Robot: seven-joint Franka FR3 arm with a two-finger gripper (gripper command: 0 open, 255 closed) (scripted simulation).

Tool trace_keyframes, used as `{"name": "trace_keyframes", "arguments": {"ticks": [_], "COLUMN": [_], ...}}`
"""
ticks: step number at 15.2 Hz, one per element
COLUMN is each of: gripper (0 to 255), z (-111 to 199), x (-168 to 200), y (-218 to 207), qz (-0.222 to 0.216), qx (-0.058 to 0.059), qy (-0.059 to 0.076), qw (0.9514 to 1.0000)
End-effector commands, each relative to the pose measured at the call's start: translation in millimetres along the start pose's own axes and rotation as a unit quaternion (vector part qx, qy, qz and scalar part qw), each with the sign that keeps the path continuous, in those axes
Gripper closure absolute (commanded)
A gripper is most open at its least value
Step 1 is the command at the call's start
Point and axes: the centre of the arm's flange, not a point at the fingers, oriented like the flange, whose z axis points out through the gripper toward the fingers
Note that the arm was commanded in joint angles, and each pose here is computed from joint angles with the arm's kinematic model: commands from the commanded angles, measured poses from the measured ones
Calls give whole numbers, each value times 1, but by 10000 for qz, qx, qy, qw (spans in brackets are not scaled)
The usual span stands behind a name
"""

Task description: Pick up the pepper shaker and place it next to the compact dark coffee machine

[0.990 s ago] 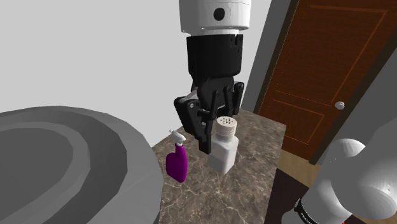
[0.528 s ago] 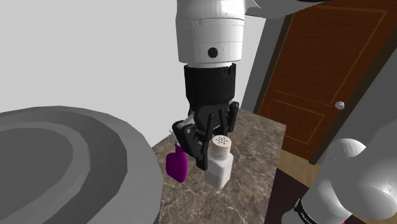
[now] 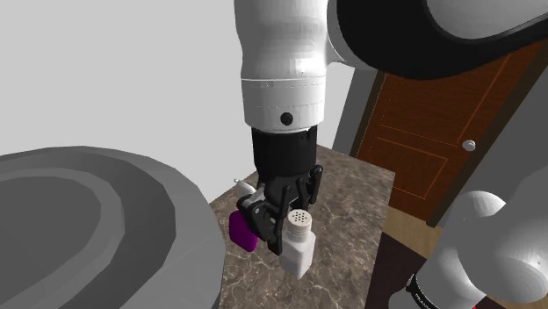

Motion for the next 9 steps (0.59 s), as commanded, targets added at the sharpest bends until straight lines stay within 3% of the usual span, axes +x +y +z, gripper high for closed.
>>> {"name": "trace_keyframes", "arguments": {"ticks": [1,9], "gripper": [255,255], "z": [12,53], "x": [3,11], "y": [-1,-2], "qz": [0,0], "qx": [1,1], "qy": [2,2], "qw": [10000,10000]}}
